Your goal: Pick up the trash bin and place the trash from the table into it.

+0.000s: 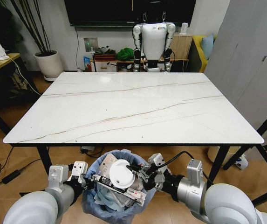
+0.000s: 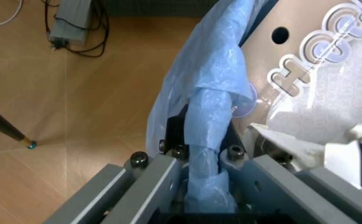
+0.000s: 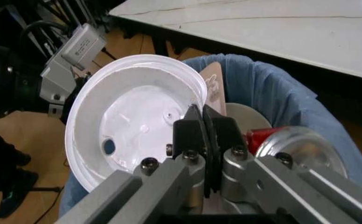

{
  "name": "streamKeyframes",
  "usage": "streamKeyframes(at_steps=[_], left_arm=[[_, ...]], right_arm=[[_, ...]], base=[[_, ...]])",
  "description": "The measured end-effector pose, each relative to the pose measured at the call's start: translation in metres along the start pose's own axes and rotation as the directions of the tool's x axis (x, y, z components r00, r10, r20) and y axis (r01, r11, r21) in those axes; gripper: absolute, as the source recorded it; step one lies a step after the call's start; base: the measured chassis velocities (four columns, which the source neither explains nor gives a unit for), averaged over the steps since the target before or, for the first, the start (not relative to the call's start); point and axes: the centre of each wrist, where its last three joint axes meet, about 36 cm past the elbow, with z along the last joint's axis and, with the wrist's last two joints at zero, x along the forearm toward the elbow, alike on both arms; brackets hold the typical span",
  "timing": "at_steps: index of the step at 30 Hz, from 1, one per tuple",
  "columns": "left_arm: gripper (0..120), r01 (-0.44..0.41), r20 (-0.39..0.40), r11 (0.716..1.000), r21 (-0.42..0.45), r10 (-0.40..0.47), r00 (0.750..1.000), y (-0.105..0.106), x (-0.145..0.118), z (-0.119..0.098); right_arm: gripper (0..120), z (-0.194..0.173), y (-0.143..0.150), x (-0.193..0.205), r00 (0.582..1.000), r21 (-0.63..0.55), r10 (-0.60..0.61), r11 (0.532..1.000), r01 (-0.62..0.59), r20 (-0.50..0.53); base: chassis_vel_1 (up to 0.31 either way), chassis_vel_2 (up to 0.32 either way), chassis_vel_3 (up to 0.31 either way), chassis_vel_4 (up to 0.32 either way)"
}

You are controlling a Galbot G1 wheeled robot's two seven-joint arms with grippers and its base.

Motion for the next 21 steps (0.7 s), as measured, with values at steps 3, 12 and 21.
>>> streamKeyframes(at_steps=[3, 12, 21], left_arm=[[0, -0.011, 0.003, 1.000, -0.001, 0.011, 1.000, -0.001, 0.000, -0.002], [0, -0.036, 0.009, 0.999, 0.000, 0.036, 0.999, -0.006, -0.001, -0.006], [0, -0.048, 0.014, 0.999, 0.001, 0.048, 0.999, -0.007, -0.004, -0.008]], right_arm=[[0, 0.002, 0.000, -0.002, 1.000, 0.001, 0.000, 1.000, 0.000, -0.006], [0, -0.003, -0.005, -0.008, 1.000, 0.023, 0.009, 1.000, -0.009, 0.005], [26, -0.012, -0.006, -0.007, 1.000, 0.040, 0.014, 0.999, -0.015, 0.016]], base=[[0.000, 0.000, 0.000, 0.000], [0.000, 0.000, 0.000, 0.000], [0.000, 0.000, 0.000, 0.000]])
